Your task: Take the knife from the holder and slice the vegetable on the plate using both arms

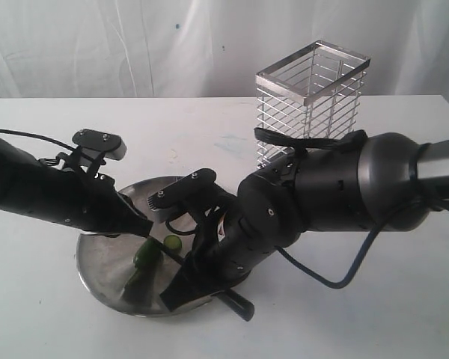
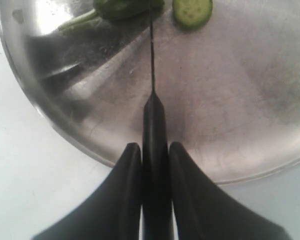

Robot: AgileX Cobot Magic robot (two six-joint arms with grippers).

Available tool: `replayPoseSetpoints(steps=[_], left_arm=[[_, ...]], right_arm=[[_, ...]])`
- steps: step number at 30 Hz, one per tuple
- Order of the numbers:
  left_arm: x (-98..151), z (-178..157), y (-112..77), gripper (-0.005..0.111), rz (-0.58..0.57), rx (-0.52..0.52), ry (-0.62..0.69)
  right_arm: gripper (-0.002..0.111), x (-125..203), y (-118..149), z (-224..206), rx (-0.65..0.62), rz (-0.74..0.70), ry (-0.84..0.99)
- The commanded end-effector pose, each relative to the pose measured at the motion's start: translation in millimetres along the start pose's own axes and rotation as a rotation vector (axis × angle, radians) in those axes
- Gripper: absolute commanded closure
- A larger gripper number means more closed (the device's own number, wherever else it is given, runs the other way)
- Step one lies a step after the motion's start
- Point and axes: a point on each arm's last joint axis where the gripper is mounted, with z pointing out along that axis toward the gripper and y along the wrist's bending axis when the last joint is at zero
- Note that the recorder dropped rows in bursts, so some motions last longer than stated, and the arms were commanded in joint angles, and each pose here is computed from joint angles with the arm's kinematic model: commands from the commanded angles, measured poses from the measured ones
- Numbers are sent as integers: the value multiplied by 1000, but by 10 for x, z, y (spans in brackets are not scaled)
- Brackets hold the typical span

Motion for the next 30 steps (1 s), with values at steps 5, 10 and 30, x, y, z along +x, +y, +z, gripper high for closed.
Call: replayPoseSetpoints(steps=[5,10,30], left_arm=[[253,343,123,91,-58,-19,121],[106,161,104,91,-37,-50,43],[8,140,-12,91,-7,-2,24]], right_arm=[[105,42,-27,91,3,-9,55],[105,44,-28,97,3,-9,57],[105,39,-28,97,3,-15,50]])
